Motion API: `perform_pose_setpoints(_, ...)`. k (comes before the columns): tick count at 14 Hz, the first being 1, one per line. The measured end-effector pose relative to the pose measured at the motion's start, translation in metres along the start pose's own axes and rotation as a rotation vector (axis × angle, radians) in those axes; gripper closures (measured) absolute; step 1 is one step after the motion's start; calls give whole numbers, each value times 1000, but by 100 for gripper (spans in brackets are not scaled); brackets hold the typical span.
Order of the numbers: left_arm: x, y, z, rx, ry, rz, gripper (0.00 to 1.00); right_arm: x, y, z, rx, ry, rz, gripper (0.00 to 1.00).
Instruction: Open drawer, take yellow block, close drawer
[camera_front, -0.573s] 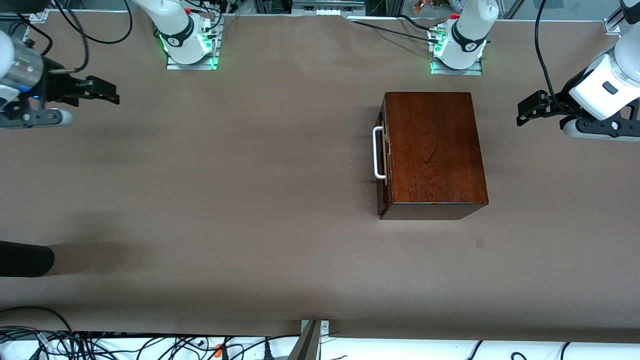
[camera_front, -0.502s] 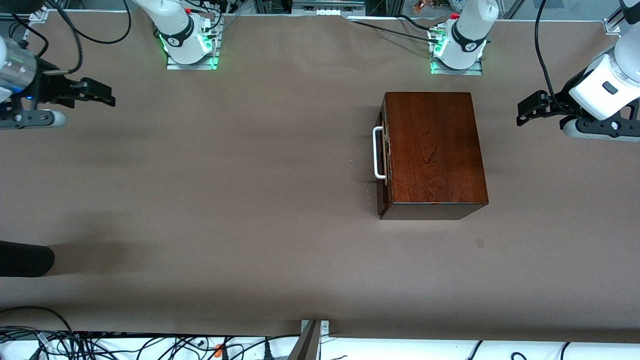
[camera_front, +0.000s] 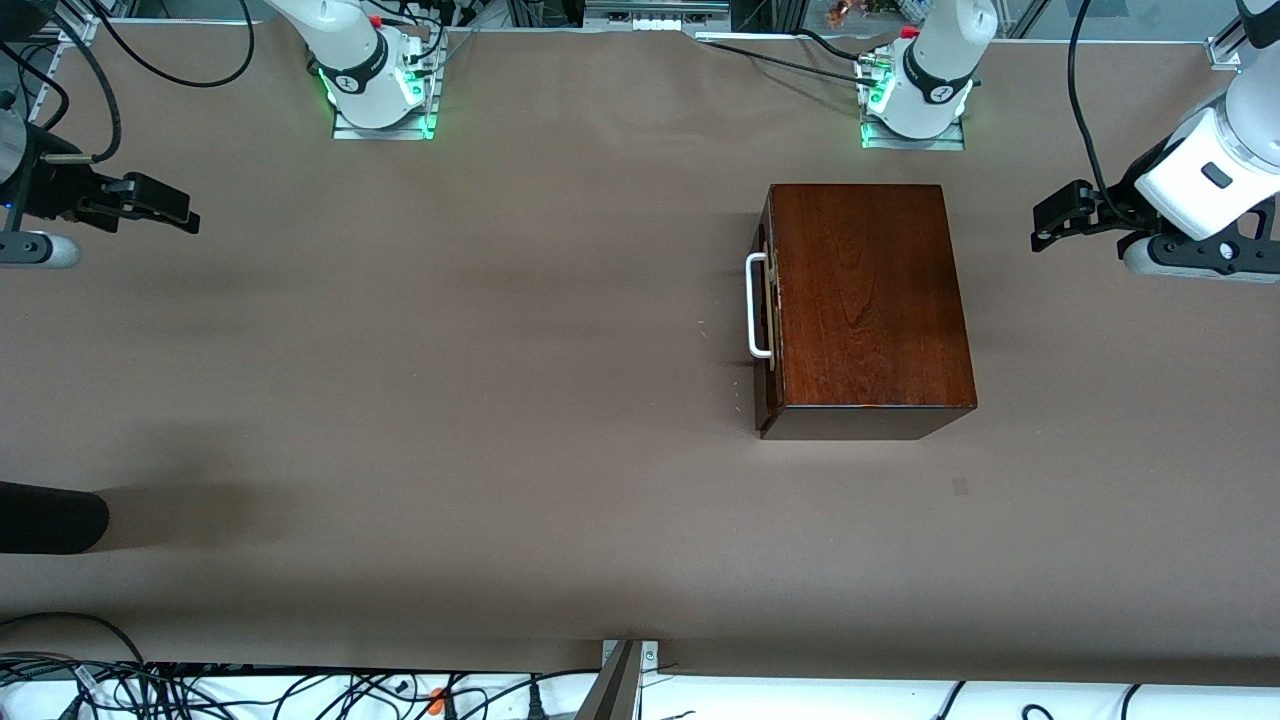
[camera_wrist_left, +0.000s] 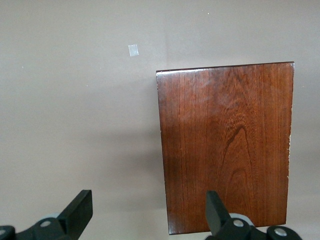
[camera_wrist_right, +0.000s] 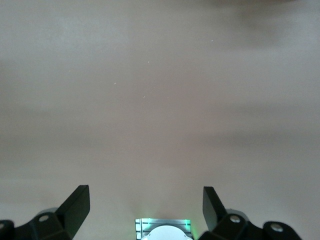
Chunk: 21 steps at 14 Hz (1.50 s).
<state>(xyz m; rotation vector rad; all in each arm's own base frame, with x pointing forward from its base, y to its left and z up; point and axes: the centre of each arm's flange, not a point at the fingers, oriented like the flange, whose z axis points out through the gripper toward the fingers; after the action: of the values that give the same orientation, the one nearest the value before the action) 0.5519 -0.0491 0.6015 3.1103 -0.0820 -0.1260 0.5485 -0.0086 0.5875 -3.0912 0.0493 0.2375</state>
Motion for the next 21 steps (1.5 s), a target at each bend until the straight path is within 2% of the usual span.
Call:
perform_pose_setpoints(8, 2, 1, -16, -1, 50, 1, 0, 1, -1, -1, 0, 7, -1, 0)
perform_pose_setpoints(17, 4, 7, -13, 0, 38, 1, 0, 5, -5, 1, -2, 22, -8, 0)
perform_pose_setpoints(21, -4, 81, -6, 4, 19, -90, 0, 5, -5, 1, -2, 22, -8, 0)
